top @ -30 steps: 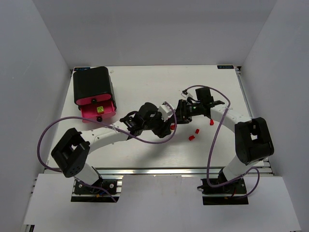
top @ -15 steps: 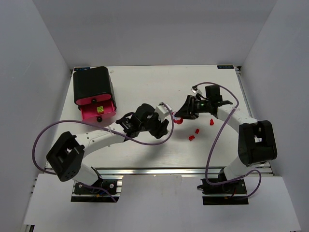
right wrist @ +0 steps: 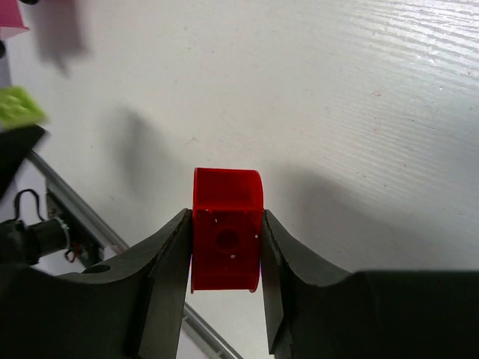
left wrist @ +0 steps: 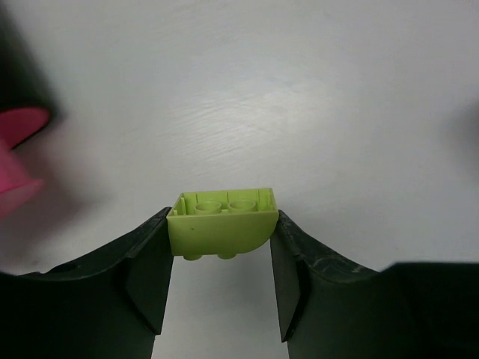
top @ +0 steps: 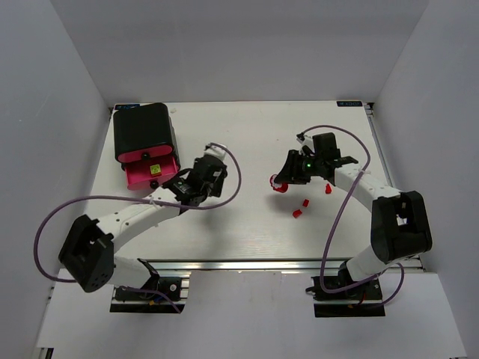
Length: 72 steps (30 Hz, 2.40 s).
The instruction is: Sort the legos into containers by color
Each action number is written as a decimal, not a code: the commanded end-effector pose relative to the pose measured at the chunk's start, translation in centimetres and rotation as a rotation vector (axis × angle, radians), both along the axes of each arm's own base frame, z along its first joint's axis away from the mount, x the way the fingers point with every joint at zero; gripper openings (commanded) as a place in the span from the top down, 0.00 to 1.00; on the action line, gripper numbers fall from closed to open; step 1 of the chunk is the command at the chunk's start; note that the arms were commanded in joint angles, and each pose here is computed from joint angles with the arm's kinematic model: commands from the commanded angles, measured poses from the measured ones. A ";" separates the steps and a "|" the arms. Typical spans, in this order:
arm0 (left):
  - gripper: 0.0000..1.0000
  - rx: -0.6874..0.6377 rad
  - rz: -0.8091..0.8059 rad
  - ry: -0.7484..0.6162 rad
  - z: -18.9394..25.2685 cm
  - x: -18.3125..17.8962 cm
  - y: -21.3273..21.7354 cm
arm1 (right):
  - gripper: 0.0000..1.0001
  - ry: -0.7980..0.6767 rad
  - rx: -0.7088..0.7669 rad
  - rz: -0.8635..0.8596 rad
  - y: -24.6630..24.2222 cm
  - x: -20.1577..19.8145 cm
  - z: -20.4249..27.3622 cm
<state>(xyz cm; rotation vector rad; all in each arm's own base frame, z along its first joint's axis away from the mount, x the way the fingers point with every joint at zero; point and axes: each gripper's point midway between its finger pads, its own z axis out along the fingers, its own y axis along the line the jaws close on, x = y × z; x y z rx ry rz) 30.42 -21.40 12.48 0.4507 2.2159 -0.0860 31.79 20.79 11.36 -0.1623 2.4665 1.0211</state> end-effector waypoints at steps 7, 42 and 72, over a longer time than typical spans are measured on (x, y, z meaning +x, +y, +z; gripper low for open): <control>0.74 -0.007 0.551 -0.193 8.8 3.4 12.7 | 1.00 -0.118 -0.108 0.031 0.6 0.8 0.7; 0.26 -0.130 0.632 -0.074 6.2 7.3 17.8 | 1.00 -0.142 -0.203 0.088 1.1 0.8 -1.0; 0.23 -0.502 0.055 -0.304 12.3 -2.8 10.3 | 0.22 -0.388 -0.835 -0.005 -4.2 6.1 -3.0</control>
